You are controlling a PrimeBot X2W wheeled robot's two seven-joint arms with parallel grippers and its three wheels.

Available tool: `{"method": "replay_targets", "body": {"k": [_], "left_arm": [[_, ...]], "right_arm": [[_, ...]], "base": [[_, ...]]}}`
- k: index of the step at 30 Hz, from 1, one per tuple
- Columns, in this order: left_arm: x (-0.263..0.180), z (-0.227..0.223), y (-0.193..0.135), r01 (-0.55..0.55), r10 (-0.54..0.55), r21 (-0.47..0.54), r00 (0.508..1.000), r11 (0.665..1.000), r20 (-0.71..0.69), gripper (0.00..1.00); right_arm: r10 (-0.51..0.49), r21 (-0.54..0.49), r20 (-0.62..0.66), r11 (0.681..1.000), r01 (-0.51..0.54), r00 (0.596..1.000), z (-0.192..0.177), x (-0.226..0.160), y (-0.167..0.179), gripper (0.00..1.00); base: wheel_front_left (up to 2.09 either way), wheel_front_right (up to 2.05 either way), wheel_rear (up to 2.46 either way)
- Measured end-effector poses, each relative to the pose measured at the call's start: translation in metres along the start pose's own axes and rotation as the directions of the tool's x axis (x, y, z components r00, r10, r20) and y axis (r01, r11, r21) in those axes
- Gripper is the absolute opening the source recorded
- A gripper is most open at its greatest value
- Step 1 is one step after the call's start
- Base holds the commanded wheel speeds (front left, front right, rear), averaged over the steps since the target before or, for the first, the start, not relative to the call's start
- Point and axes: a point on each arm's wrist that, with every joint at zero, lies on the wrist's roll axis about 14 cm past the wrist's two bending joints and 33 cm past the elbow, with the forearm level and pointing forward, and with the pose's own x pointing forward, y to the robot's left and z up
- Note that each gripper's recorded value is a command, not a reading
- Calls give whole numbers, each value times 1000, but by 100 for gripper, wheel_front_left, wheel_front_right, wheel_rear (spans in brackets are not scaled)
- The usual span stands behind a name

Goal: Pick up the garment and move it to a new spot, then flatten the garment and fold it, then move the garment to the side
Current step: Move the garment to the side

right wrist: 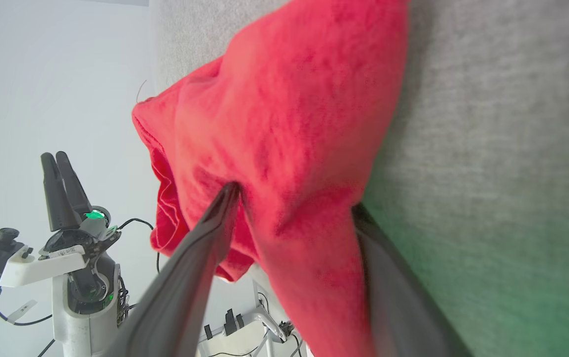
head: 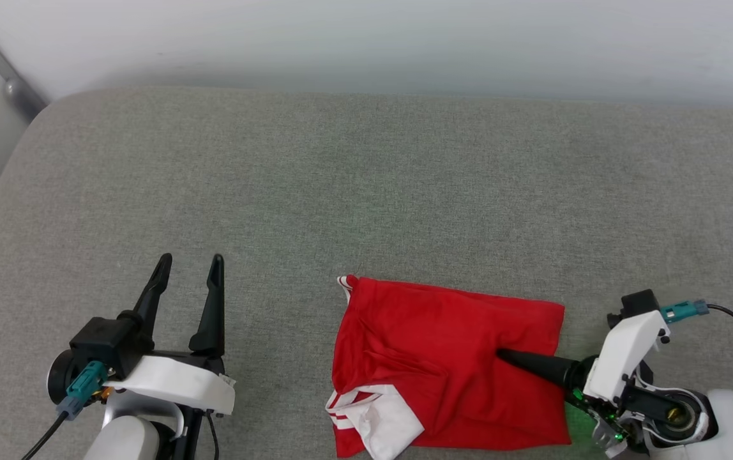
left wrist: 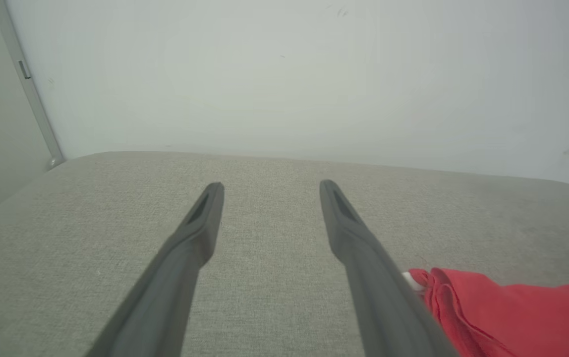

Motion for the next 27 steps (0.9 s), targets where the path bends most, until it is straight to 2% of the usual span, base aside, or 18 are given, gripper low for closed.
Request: {"method": "replay_targets", "body": {"k": [1,3,8,11,14,15,17,22,25,27], "left_arm": [[1,0,0,2,-2,3,1000,1000,2,100],[1,1,1,0,0,3,1000,1000,3,100],[0,5,-2,6,-6,2,1000,1000,16,100],[-1,4,-7,18,-18,2,1000,1000,18,100],[-1,4,-14,37,-37,-1,999,999,20,100],[0,4,-17,47,-47,-2,999,999,19,100],[3,4,-26,70,-69,-4,997,998,21,100],[19,4,-58,162,-161,-12,986,987,33,100],[32,3,-82,229,-228,-20,973,973,39,100],[42,3,-99,280,-278,-21,959,960,48,100]], "right_arm": [[2,-2,-3,1000,-2,1000,-1,2,1,44],[4,-17,-8,1000,-4,1000,-2,4,5,0],[-17,-141,30,990,21,999,6,-5,14,0],[-64,-262,69,962,80,996,13,-16,15,0],[-136,-391,116,904,171,984,19,-31,9,0],[-166,-430,141,878,211,976,22,-38,4,0],[-245,-506,193,805,310,950,30,-54,-11,0],[-336,-553,358,675,488,871,60,-99,-30,0],[-380,-529,446,618,581,810,78,-128,-41,0],[-403,-498,495,594,632,769,88,-147,-48,0]], "base": [[0,0,0],[0,0,0],[0,0,0],[0,0,0],[0,0,0],[0,0,0],[0,0,0],[0,0,0],[0,0,0],[0,0,0]]}}
